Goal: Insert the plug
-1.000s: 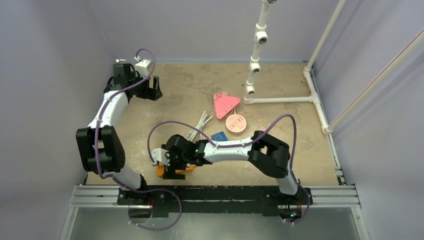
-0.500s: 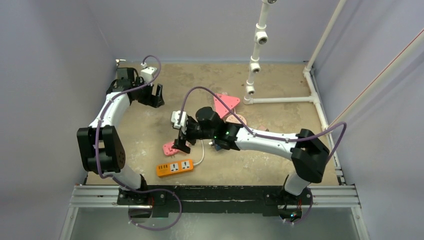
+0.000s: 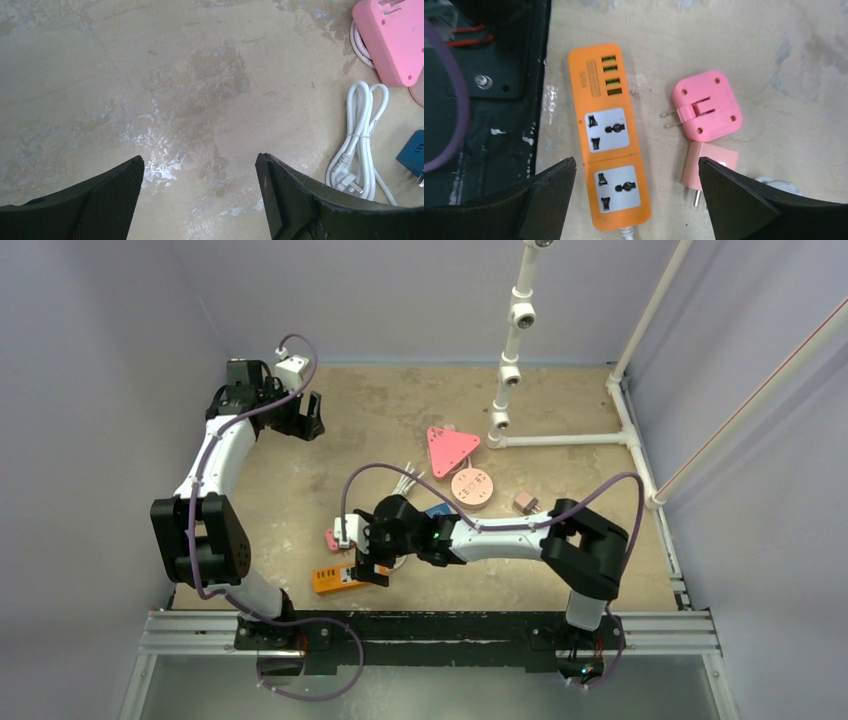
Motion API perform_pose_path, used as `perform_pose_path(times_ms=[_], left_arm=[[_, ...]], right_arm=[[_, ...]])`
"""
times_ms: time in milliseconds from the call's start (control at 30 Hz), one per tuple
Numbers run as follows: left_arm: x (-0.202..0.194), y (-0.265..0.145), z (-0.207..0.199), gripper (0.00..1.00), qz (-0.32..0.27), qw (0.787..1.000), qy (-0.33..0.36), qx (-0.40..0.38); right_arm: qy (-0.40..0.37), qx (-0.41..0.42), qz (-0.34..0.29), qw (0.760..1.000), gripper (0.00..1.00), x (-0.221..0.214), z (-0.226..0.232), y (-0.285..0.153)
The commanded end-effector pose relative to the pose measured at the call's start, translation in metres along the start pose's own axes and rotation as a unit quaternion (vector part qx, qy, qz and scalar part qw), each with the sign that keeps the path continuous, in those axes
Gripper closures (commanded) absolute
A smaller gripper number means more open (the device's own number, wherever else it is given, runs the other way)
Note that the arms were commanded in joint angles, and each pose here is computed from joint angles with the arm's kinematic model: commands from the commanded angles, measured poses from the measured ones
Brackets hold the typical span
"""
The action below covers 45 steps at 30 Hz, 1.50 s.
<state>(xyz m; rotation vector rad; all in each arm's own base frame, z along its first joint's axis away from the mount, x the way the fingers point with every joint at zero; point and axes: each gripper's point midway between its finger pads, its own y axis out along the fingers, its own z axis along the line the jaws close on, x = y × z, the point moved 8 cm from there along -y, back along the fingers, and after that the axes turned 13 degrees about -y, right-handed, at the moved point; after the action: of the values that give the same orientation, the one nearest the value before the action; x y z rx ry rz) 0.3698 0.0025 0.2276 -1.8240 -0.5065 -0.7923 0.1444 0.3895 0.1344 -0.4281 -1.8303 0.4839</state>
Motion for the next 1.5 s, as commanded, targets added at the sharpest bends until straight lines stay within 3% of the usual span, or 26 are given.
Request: perform_pose_path(times_ms=[0,233,500,567,800,933,1167,1333,1467], left_arm=[[0.014,-0.007,-0.002,0.18,-0.013,1.0,0.0,0.004],[0.023,-0.011,-0.003,0.18,-0.02,1.0,0.004,0.004],[0.026,-0.011,-0.005,0.18,-0.029,1.0,-0.008,0.001],[0.026,-0.011,-0.005,0.18,-0.029,1.0,-0.006,0.002],[0.025,-0.011,-0.003,0.19,-0.028,1.0,0.003,0.008],[0.024,-0.007,-0.003,0.19,-0.026,1.0,-0.004,0.005],[0.017,-0.003,-0.003,0.18,-0.021,1.0,-0.006,-0.005],[0.014,-0.004,-0.005,0.14,-0.02,1.0,-0.001,-0.011],[0.017,-0.007,-0.007,0.11,-0.029,0.999,-0.003,-0.013]], right_arm=[[-0.027,-0.015,0.013,0.999,0.07,0.001,-0.001,0.012],[-0.016,-0.008,0.032,0.999,0.11,-0.012,0.014,0.03],[0.016,-0.073,0.04,0.996,0.33,-0.015,0.003,0.042],[0.017,-0.091,0.035,0.995,0.33,-0.012,-0.001,0.043],[0.021,-0.144,0.037,0.989,0.29,-0.012,-0.029,0.054],[0.02,-0.156,0.03,0.987,0.2,-0.006,-0.047,0.047],[0.056,-0.205,-0.052,0.976,0.01,0.055,-0.071,-0.013],[0.134,-0.274,-0.129,0.944,0.01,0.079,-0.11,-0.07],[0.251,-0.342,-0.125,0.897,0.01,0.019,-0.175,-0.109]])
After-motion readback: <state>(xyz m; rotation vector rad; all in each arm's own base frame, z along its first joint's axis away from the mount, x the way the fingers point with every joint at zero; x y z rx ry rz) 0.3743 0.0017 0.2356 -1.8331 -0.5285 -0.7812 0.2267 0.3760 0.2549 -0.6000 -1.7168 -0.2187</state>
